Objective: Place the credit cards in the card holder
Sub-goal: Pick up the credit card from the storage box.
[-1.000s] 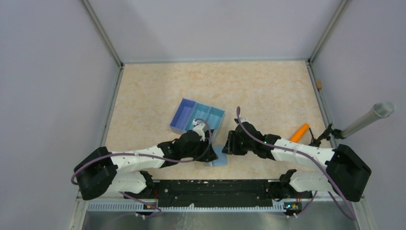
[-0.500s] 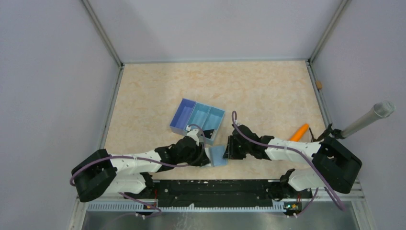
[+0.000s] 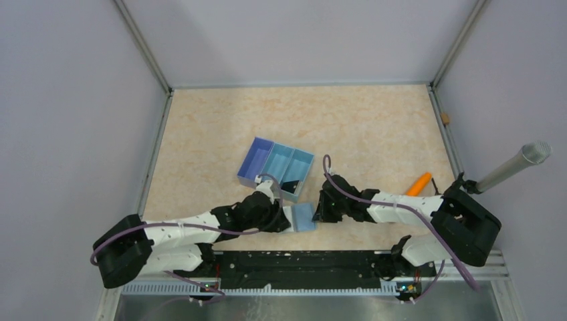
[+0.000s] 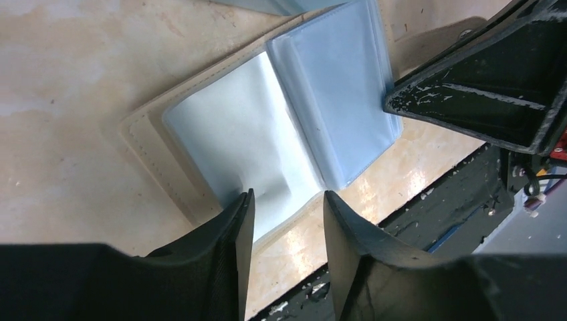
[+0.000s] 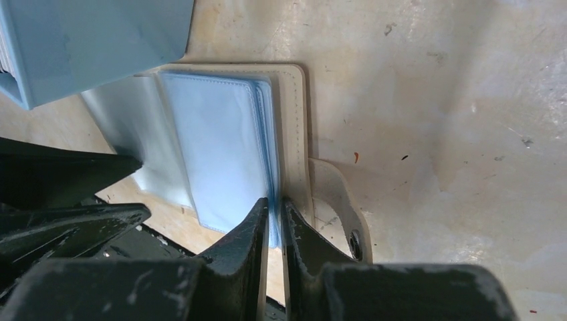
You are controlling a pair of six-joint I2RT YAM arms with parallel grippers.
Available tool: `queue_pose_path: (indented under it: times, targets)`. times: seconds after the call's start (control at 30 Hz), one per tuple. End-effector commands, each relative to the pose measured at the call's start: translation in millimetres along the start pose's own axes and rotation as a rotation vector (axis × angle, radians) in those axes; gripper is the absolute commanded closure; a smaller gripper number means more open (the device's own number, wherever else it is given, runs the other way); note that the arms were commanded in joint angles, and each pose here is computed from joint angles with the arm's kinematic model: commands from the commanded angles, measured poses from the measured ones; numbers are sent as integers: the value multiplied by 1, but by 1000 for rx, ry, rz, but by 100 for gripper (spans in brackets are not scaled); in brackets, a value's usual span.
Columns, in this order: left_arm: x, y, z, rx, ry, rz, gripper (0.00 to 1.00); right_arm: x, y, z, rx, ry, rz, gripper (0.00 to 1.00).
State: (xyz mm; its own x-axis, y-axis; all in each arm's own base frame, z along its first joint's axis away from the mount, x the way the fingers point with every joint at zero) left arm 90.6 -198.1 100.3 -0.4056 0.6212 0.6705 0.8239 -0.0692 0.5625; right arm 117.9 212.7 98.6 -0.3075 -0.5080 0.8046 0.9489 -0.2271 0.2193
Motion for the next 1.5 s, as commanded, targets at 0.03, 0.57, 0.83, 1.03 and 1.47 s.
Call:
queue_pose_path:
  times: [0.03,0.57,0.83,1.03,1.47]
  targets:
    - [24,31,-14,-72,47,-75,47,-7,-6,-17,1,-138,3,90]
    - [6,146,-38,-212,-3,-133,34,5,-2,-5,7,-40,-41,86]
    - [-26,148,-27,-234,17,-56,29,7,-4,-7,-3,-16,-44,84]
    - [-37,147,-23,-253,36,-18,24,5,-6,-9,-10,-7,-38,84]
    - [-39,138,-28,-231,-54,25,38,4,-7,-10,-16,-2,-31,84]
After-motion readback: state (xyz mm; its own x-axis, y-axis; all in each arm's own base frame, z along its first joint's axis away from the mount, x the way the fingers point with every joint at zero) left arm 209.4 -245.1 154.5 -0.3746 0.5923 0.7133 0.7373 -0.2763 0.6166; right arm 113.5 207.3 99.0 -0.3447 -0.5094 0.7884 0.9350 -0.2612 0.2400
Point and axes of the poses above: each gripper's point midway between its finger pads, its own x axis back along the fingers, its own z axis along the line the jaws close on, y = z × x, the point moved 10 cm from there along x, back along the fingers, and after that the axes turned 9 degrees about -x, right-handed, at the moved point
